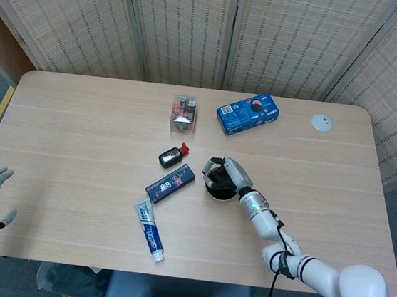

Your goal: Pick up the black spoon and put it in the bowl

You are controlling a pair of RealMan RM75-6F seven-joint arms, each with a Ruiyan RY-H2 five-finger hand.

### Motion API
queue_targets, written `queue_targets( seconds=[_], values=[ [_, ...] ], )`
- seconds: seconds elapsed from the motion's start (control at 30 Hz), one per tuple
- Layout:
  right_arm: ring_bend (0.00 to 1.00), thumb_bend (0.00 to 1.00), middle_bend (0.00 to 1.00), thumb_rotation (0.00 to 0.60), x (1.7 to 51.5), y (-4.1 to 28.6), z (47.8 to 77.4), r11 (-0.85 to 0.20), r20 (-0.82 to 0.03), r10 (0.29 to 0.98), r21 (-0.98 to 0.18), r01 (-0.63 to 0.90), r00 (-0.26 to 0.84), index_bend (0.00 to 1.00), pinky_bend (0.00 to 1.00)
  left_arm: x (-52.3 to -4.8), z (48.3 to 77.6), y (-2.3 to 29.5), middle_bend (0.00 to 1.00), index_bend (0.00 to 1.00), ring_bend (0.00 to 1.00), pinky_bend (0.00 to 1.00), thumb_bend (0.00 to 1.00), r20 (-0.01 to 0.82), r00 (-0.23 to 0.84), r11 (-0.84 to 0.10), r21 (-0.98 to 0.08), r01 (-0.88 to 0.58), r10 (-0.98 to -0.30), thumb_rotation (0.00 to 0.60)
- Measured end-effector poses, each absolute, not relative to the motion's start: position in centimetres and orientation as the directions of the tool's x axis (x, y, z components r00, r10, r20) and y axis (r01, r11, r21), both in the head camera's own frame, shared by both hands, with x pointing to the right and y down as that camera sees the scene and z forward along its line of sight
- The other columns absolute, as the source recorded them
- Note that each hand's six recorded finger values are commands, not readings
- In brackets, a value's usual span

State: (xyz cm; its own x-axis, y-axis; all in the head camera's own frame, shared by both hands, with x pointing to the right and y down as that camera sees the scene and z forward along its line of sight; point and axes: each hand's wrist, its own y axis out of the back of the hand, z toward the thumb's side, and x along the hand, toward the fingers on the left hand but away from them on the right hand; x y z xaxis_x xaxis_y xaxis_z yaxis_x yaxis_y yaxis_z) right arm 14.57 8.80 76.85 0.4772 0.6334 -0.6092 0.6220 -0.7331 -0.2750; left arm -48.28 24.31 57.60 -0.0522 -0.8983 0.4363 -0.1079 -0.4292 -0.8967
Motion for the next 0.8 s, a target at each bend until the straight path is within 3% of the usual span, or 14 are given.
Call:
queue_targets(
  seconds=[0.47, 0.8],
  values=[
    [1.00, 0.53, 1.00, 0.600, 17.8, 8.3, 77.2, -0.729, -0.631, 0.640, -0.319, 0.606, 0.437, 0.67, 1.00, -48.3, 57.8, 24.4, 0.13, 0.13, 0.18, 0.14, 0.24, 0.441, -0.056, -0.434, -0.894, -0.106, -0.896, 0.600],
    [1.00, 0.53, 1.00, 0.600, 16.0, 7.1, 77.5, -0.727, -0.623, 0.647, -0.331, 0.601, 0.440, 0.67, 1.00, -48.8, 57.7, 24.8, 0.13, 0.13, 0.18, 0.14, 0.24, 0.446, -0.070, -0.438, -0.893, -0.105, -0.892, 0.600]
  ],
)
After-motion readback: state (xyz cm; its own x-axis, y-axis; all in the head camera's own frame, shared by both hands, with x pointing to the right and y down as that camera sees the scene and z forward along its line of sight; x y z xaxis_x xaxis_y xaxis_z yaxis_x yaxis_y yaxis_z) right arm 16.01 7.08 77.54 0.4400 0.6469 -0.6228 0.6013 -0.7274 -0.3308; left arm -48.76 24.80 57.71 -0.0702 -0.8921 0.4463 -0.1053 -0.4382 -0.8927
